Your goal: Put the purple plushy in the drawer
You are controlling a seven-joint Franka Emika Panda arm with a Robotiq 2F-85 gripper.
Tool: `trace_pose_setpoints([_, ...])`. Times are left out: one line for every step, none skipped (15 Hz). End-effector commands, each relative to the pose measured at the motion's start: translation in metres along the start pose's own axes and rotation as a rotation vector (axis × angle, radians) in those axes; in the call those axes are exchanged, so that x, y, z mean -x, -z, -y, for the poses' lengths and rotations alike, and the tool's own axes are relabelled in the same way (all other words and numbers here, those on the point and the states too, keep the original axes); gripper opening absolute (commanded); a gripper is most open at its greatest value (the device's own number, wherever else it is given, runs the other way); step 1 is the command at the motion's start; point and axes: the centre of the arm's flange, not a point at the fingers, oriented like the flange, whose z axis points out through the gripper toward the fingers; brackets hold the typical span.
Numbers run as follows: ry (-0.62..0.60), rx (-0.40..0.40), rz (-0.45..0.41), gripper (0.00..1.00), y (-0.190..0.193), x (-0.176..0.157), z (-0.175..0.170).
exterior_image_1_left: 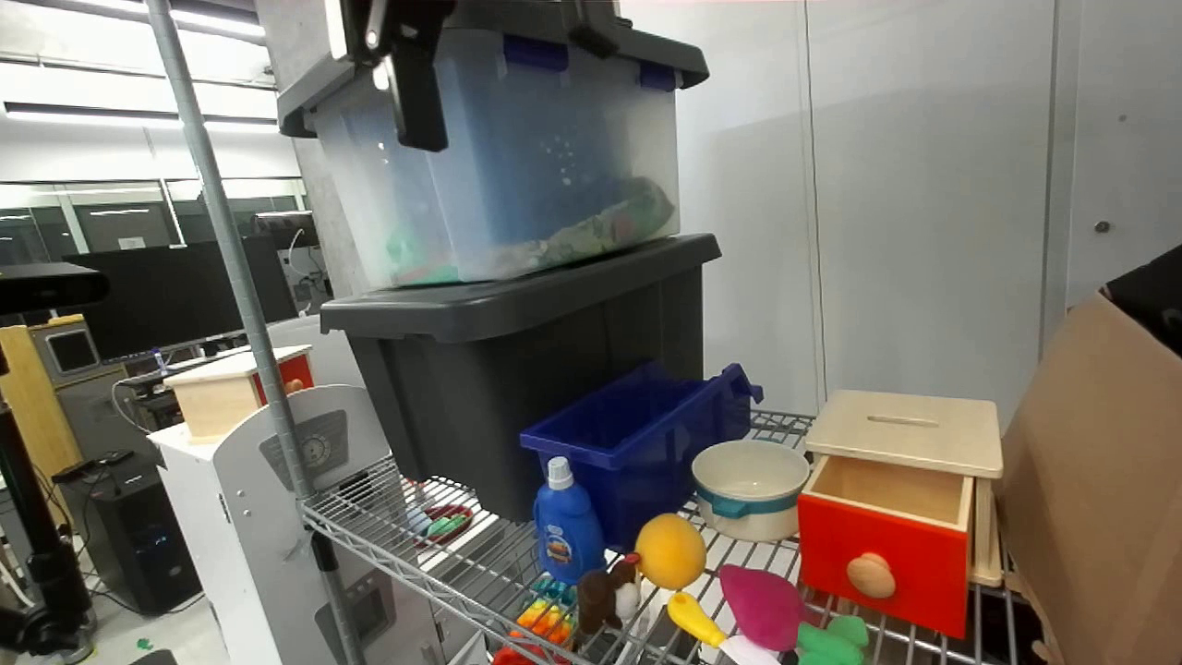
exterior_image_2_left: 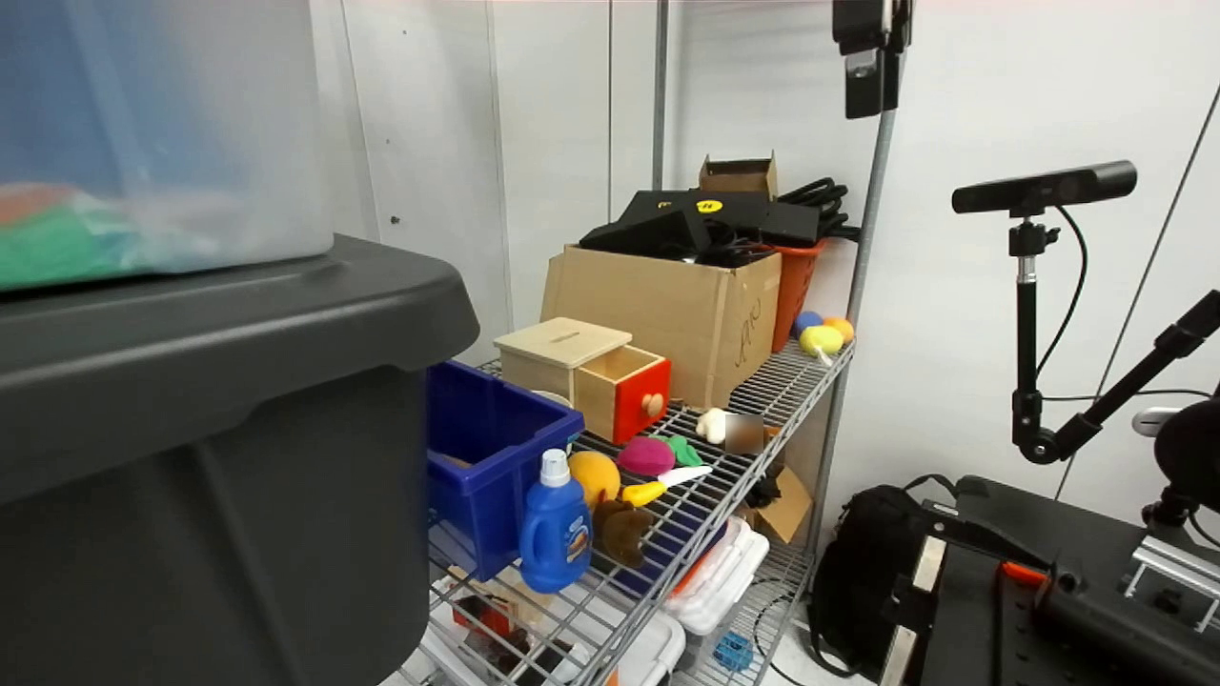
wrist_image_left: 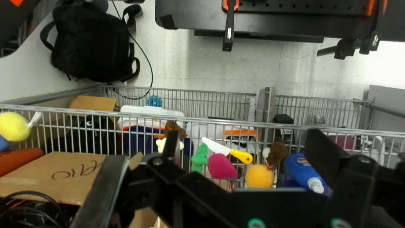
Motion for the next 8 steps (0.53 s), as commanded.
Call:
trace_pose_setpoints([0.043,0.026,-0.059,1.0,0.006,-0.033,-0.006])
trace_pose_setpoints([0.052,0.023,-0.081,1.0,0.005,-0.036,-0.005])
trace_pose_setpoints([0.061,0.023,-0.098,1.0,0.004,-0.04,-0.004])
trace_pose_setpoints([0.07,0.012,-0.123,1.0,-0.001,-0.042,-0.001])
trace_pose_setpoints([0.075,0.002,-0.142,1.0,-0.005,-0.045,0.002])
trace_pose_setpoints([0.076,-0.017,-0.159,1.0,-0.013,-0.052,0.008])
trace_pose_setpoints([0.073,-0.036,-0.17,1.0,-0.02,-0.059,0.013])
trace_pose_setpoints([0.066,-0.064,-0.177,1.0,-0.028,-0.067,0.022])
